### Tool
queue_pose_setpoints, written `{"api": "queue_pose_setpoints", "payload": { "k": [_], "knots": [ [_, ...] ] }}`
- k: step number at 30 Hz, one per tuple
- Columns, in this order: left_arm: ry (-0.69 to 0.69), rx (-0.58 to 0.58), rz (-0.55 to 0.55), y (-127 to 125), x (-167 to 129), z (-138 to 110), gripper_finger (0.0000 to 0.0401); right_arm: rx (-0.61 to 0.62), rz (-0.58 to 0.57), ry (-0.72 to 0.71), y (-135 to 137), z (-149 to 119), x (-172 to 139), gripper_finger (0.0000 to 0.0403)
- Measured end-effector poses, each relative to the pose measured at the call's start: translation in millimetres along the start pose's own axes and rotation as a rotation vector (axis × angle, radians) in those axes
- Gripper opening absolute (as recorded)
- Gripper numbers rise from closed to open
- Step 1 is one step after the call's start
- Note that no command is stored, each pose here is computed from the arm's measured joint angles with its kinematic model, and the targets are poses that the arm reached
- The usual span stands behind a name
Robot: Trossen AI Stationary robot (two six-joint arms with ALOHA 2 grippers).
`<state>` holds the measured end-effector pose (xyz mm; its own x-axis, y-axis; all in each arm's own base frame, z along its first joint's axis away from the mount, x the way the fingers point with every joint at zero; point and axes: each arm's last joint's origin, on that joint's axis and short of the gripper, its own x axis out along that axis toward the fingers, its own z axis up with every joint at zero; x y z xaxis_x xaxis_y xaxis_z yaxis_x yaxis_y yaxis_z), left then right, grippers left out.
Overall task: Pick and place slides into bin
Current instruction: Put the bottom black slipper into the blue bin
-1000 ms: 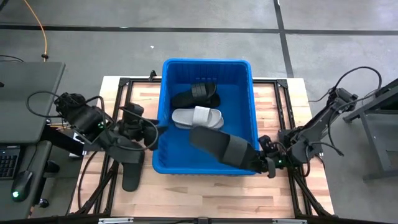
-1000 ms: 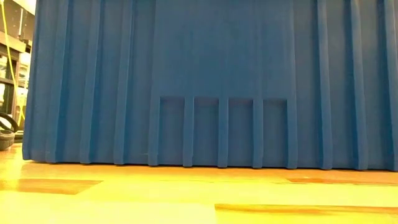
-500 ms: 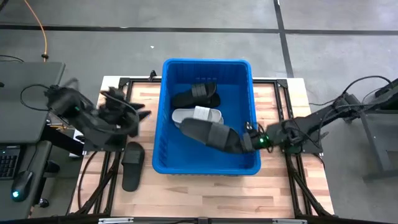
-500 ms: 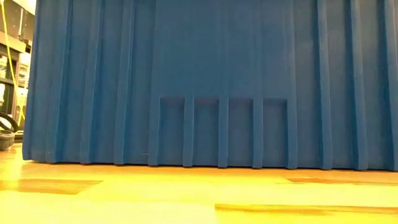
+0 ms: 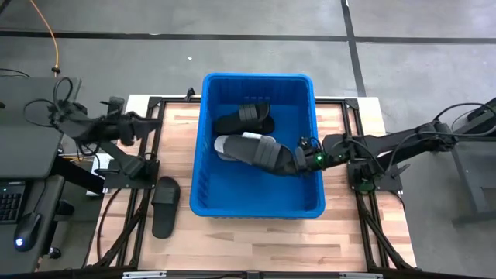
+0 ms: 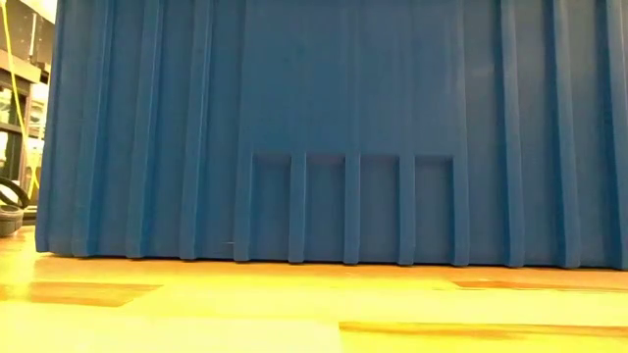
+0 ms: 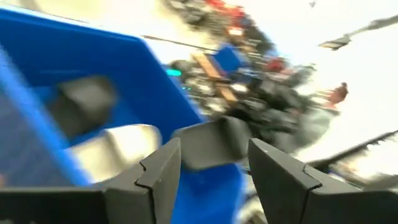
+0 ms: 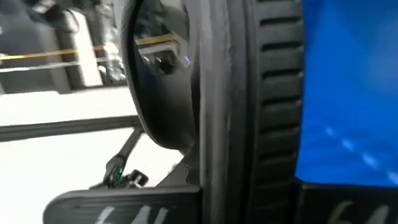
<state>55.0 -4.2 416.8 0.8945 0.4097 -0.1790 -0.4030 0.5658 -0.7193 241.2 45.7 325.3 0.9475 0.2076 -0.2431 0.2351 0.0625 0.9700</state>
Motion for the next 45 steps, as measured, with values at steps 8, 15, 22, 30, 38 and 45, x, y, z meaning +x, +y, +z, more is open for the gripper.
{"api": "queue_pose_setpoints", "payload": {
  "k": [8,15,22,30,38,45],
  "knots": [
    [-0.019,0.006,-0.211,13,7,-21,0.0161,0.104,-0.252,0.125,14,8,-13,0.0018],
    [-0.016,0.027,-0.205,12,9,-24,0.0161,0.133,-0.370,0.230,27,20,13,0.0018],
    [-0.017,0.010,-0.208,12,9,-24,0.0161,0.120,-0.462,0.348,14,28,69,0.0018],
    [-0.010,-0.033,-0.210,12,9,-24,0.0161,0.119,-0.517,0.294,6,41,118,0.0017],
    [-0.009,-0.046,-0.210,12,9,-24,0.0161,0.150,-0.640,0.311,-31,47,153,0.0016],
    [-0.008,-0.046,-0.211,12,9,-24,0.0161,0.127,-0.733,0.309,-53,60,158,0.0016]
  ]
}}
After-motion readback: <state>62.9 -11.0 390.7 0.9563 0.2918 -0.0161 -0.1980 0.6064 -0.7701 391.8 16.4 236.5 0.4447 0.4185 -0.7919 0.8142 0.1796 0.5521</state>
